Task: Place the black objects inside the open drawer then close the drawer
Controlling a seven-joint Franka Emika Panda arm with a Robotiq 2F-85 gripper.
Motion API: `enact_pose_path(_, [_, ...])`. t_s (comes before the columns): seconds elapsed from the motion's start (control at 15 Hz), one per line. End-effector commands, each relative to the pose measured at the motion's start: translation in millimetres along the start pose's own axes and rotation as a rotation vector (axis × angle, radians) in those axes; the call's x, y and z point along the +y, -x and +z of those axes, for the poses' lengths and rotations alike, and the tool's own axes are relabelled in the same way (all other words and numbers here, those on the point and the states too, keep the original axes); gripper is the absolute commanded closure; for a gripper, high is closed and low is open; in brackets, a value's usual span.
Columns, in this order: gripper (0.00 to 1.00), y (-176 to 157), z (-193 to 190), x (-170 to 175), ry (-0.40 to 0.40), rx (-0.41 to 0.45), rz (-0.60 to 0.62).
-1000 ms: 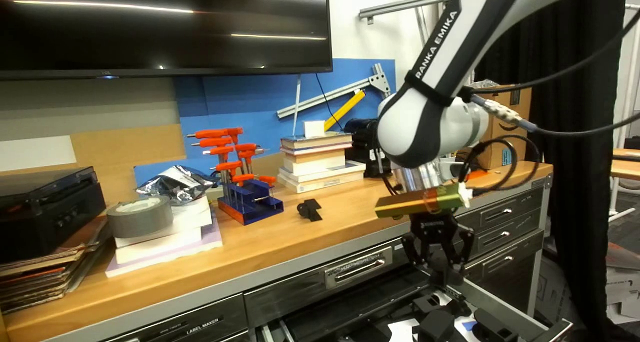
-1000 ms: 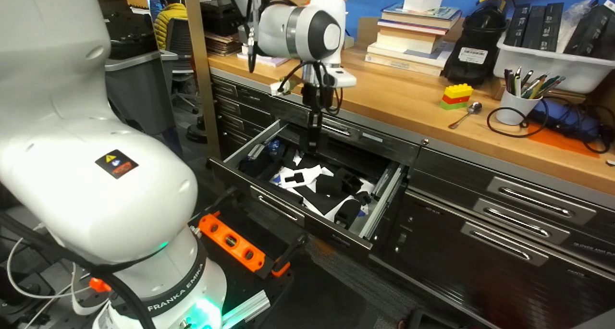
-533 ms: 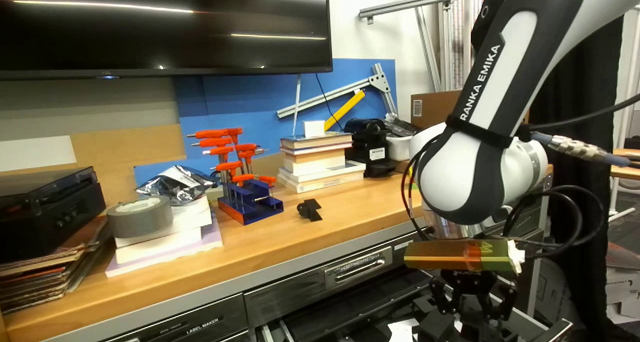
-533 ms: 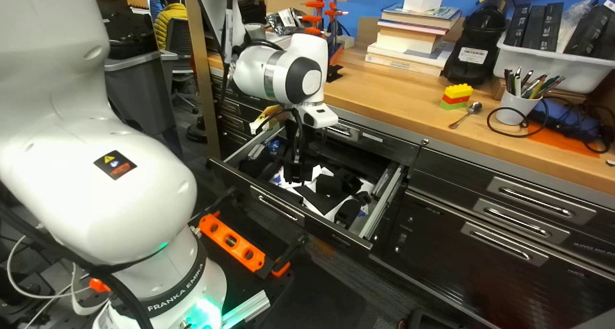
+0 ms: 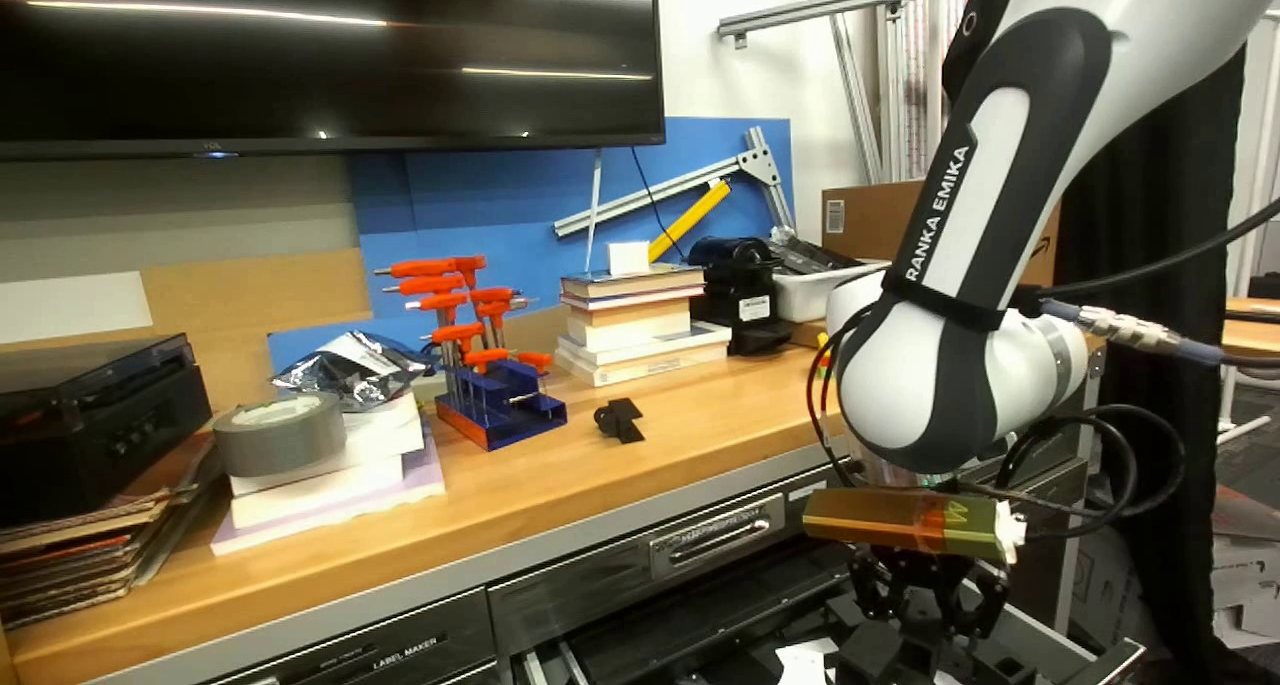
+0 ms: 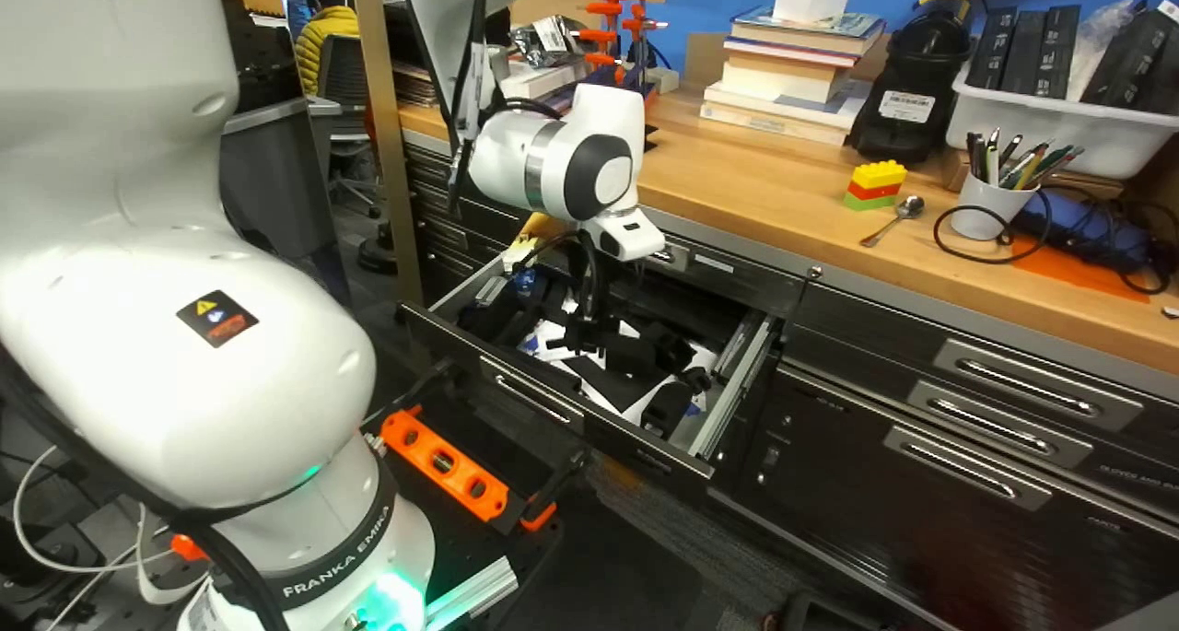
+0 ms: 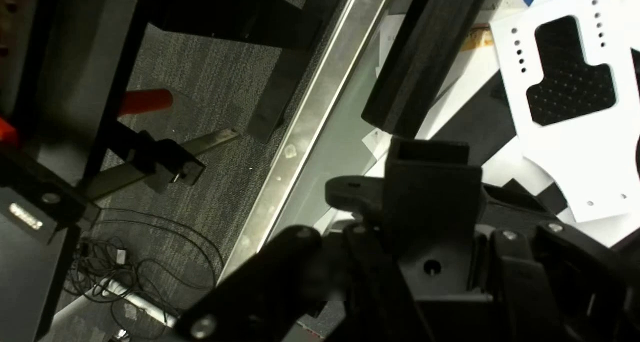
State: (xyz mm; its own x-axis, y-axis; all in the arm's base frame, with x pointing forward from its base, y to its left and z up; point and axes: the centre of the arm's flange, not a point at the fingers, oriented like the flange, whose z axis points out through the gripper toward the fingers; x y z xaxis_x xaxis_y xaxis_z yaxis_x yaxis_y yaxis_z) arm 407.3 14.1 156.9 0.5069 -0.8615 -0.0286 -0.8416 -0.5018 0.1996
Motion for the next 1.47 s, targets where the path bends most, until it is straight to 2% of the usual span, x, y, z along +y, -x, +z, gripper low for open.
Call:
enact_pose_path(0.0, [0.87, -18.6, 22.4, -11.6, -0.019, 0.028, 0.032])
enact_pose_path(0.6, [0.86, -45.1, 66.8, -29.4, -0.027, 0.001, 0.062])
enact_pose_path(1.13, [0.87, -54.5, 81.6, -35.7, -0.015, -0.018, 0.084])
enact_pose_path(1.2, [0.62, -55.1, 79.8, -35.6, -0.016, -0.018, 0.088])
enact_pose_path(1.27, [0.61, -55.4, 77.9, -35.0, -0.019, -0.015, 0.094])
enact_pose_path(1.4, [0.47, -56.6, 74.6, -33.3, -0.019, -0.01, 0.099])
